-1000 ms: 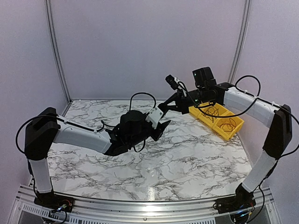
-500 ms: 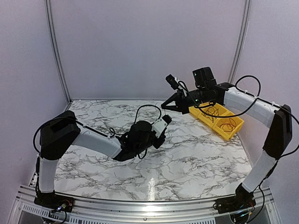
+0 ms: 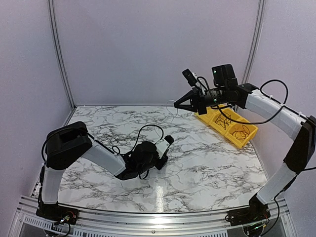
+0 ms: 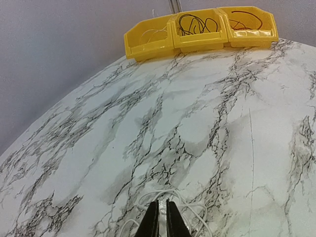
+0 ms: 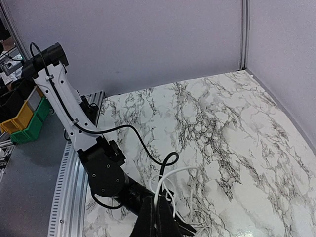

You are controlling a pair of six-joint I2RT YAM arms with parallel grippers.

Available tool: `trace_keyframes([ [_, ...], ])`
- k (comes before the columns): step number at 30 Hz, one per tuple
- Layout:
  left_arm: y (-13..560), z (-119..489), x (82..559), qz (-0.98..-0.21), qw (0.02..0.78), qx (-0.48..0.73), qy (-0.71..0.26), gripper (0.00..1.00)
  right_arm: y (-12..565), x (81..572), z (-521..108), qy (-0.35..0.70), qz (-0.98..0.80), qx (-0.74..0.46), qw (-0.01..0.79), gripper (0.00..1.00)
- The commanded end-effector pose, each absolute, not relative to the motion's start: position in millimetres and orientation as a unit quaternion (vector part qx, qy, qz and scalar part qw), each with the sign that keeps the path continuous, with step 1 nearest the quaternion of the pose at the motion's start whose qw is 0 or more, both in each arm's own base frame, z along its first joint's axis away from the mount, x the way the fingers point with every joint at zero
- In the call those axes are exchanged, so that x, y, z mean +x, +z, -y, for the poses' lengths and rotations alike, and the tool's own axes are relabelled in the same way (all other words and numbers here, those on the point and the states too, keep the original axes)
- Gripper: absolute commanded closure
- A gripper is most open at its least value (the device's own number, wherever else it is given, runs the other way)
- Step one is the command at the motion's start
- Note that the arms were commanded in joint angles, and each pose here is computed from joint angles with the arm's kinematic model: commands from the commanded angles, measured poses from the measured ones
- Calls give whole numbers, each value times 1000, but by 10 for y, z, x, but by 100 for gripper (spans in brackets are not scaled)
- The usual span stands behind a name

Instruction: Untangle the cables

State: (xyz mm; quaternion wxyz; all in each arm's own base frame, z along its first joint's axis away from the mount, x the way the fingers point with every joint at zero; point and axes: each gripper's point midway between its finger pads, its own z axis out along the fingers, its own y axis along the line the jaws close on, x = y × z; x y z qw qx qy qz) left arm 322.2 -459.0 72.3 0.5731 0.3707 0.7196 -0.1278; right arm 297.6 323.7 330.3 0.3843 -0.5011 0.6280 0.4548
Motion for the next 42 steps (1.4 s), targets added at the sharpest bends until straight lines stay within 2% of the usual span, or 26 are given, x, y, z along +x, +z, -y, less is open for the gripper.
trace_keyframes([
  [1,626,4542,3174,-725,572,361,-130,93,3800,2920,-3097,466,-598,-501,417,100],
  [8,484,4451,3117,-734,559,365,-125,95,4414,3108,-2769,431,-595,-479,480,100],
  [12,570,4417,3070,-730,565,362,-128,93,4518,3202,-2640,408,-604,-465,502,100],
  [14,739,4406,3034,-722,575,361,-133,86,4482,3271,-2606,395,-614,-458,507,100],
  [22,1553,4226,2938,-697,618,325,-164,50,4081,3746,-2438,363,-669,-415,499,100],
  [26,2059,4041,2943,-699,635,277,-175,38,3875,4081,-2230,350,-700,-381,492,100],
  [29,2445,3928,2940,-700,643,248,-189,33,3723,4376,-1998,339,-724,-346,492,100],
  [35,2884,3883,3027,-716,614,229,-240,29,3339,4870,-1628,325,-766,-287,474,100],
  [39,2734,3790,3314,-751,553,188,-306,30,3098,5152,-1411,306,-790,-252,468,100],
  [42,2575,3557,3582,-775,521,136,-331,37,2914,5363,-1257,278,-807,-230,468,100],
])
